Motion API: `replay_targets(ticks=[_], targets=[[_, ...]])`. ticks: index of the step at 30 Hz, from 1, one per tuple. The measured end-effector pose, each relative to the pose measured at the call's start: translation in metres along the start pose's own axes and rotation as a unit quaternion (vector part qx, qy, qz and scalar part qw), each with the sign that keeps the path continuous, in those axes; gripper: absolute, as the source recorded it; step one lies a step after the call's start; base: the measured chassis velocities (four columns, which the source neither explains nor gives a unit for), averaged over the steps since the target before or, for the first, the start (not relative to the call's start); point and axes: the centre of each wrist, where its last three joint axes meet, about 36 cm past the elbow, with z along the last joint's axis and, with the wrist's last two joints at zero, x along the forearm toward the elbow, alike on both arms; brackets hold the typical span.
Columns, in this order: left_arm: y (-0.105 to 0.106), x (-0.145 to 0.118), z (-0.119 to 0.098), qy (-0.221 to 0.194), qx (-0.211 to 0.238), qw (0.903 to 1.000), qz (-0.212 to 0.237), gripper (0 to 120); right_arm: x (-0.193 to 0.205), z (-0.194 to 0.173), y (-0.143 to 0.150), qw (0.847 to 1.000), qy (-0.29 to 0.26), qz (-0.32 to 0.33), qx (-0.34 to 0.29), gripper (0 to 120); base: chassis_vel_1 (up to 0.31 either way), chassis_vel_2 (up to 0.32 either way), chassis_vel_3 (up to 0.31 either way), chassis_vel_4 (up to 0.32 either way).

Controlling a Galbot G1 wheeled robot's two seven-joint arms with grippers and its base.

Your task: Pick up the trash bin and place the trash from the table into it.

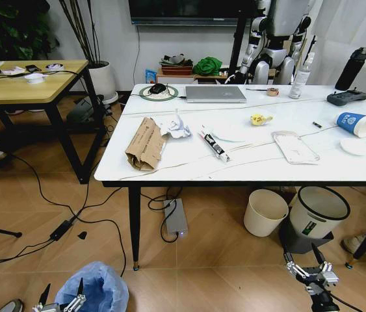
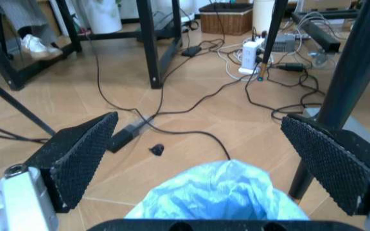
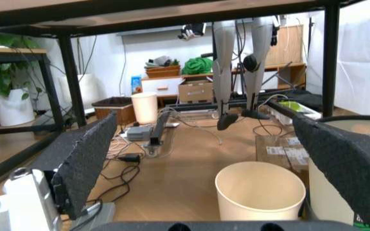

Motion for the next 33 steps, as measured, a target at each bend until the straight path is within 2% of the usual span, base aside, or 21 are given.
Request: replay_targets(ticks=[22, 30, 33], targets=[[0.007, 0.006, 0.006, 0.020, 0.002, 0.9998, 0.004, 100, 0.002, -0.001, 0.002, 1.000, 0.000, -0.003, 0.002, 100, 0.000, 0.000, 0.000, 0.000], [0.022, 0.010, 0.010, 0.056, 0.005, 0.9984, -0.001, 100, 0.001, 0.001, 0.003, 1.000, -0.002, 0.000, 0.000, 100, 0.000, 0.000, 0.000, 0.000], [0.033, 0.008, 0.012, 0.081, 0.020, 0.9964, -0.009, 100, 0.001, 0.006, 0.008, 1.000, -0.003, 0.005, -0.006, 100, 0.000, 0.000, 0.000, 0.000]])
